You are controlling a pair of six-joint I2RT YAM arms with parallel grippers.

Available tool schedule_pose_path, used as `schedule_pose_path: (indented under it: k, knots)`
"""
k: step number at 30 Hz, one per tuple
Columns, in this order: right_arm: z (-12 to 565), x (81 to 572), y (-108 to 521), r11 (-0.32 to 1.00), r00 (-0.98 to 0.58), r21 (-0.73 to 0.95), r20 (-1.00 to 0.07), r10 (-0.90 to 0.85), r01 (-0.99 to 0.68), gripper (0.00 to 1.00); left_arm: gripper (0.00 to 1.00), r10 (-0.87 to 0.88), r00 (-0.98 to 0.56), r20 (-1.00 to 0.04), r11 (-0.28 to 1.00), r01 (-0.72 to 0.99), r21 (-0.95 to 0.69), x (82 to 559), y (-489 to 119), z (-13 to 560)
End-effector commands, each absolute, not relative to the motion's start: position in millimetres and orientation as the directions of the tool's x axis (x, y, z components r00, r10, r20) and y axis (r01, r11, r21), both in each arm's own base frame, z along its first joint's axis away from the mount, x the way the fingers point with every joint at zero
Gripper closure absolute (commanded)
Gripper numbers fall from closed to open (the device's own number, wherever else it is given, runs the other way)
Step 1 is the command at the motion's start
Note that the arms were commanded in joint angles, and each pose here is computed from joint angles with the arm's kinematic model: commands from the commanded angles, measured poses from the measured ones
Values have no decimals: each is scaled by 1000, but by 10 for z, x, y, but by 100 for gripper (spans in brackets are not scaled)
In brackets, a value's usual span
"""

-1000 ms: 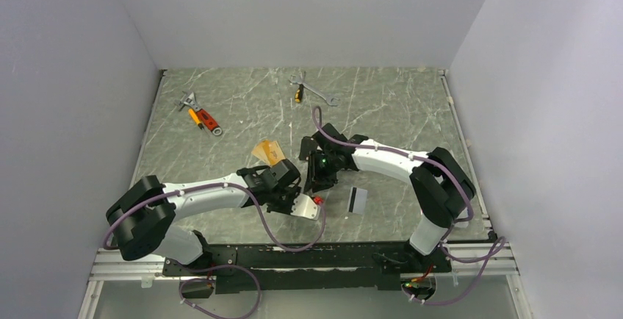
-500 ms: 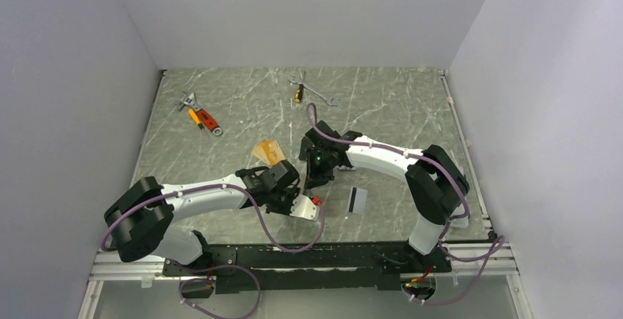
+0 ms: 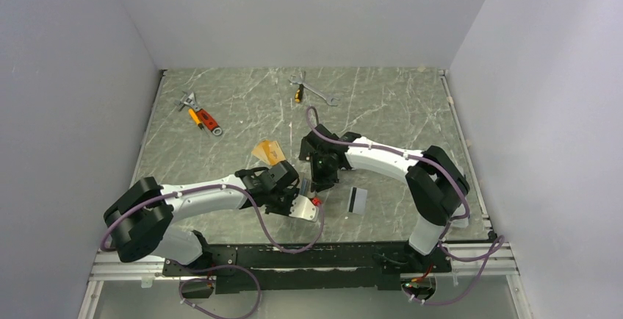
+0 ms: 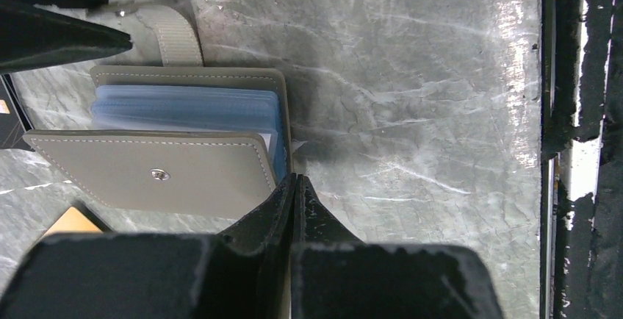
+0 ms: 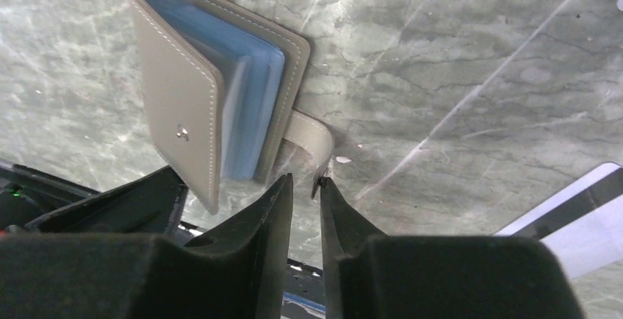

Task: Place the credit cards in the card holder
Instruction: Close the card holder at the center of the board.

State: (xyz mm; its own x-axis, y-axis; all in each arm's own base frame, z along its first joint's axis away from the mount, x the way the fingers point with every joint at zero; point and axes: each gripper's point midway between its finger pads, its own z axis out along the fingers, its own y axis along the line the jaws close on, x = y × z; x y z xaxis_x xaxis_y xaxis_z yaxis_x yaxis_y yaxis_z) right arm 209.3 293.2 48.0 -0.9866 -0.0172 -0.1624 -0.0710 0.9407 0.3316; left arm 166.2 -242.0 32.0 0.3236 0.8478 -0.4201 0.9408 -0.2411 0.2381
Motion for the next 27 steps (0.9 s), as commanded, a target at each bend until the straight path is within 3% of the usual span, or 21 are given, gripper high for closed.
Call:
schedule_pose_path:
  k: [1,8,15,22,27]
  knots:
    - [655,2111,2885,950,-977,298,-211,-24,-88,73,95,827,335,-452,-236,936,262,1657,-2477,456]
    - [661,2120,2887,959,-972,268,-232,-25,-89,68,96,804,364,-469,-293,931,220,1504,-2439,766]
    - [648,2125,2847,964,-971,254,-240,-19,-82,78,95,815,385,-433,-310,921,235,1539,-2375,851]
    - [666,2095,2808,963,-970,261,-245,4,-62,100,95,813,412,-412,-324,908,267,1673,-2476,552]
    - [723,2095,2835,953,-965,300,-260,28,-53,100,94,804,426,-414,-286,889,358,1837,-2549,504]
